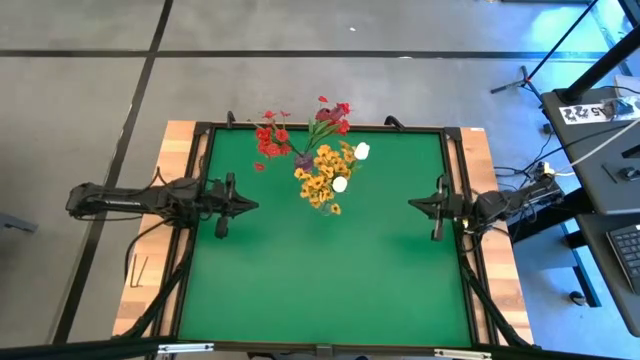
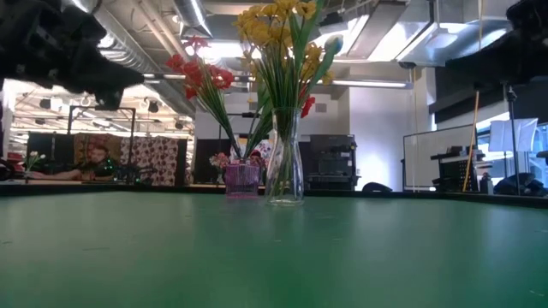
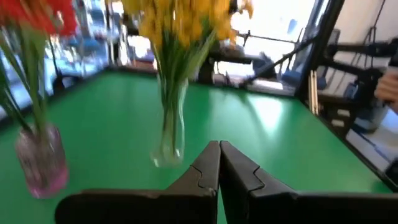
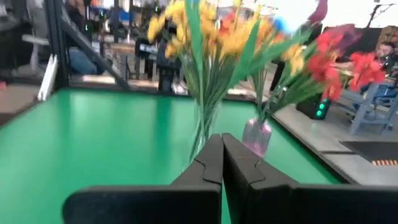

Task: Sort flowers into vase by color
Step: Return to Home Position

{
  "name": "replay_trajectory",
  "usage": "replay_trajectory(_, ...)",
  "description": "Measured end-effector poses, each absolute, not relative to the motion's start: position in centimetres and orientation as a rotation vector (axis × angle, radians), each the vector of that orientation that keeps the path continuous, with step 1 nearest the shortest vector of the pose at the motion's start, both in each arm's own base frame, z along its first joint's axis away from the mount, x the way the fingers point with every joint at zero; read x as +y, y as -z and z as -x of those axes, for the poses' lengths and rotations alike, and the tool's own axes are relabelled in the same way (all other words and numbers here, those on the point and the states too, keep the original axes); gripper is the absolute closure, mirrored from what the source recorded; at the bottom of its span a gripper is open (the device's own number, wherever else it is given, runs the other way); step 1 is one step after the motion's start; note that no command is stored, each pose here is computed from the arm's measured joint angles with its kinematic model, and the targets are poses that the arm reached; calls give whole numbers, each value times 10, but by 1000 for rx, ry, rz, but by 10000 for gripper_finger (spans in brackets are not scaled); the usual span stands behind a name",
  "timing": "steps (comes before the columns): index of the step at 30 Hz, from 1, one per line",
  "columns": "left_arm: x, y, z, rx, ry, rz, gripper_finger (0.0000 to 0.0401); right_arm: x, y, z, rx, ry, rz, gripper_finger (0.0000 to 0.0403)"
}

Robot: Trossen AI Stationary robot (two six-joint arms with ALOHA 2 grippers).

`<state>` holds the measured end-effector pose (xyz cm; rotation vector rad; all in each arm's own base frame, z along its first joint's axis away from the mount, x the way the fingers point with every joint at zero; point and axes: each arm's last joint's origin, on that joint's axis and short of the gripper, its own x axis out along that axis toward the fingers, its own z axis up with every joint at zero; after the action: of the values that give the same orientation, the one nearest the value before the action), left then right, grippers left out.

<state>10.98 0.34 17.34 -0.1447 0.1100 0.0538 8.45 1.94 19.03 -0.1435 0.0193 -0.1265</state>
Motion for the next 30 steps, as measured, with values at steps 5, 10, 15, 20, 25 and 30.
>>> replay_trajectory(5, 2, -186, -102, 11, -51, 89, 401, 21, -196, -83, -5, 60, 140, 403)
replay_trajectory(10, 0, -184, -94, 15, -40, 86, 401, 21, -190, -85, 10, 59, 139, 403)
replay_trajectory(15, -2, -180, -92, 42, -52, 91, 401, 22, -186, -86, 12, 51, 139, 403)
replay_trajectory(20, -3, -179, -92, 44, -54, 90, 401, 23, -175, -89, 23, 51, 126, 403)
replay_trajectory(25, -6, -175, -93, 31, -6, 97, 401, 24, -174, -91, -25, 44, 121, 403)
replay_trajectory(30, -8, -169, -97, -23, 11, 90, 401, 24, -174, -91, -25, 47, 148, 403)
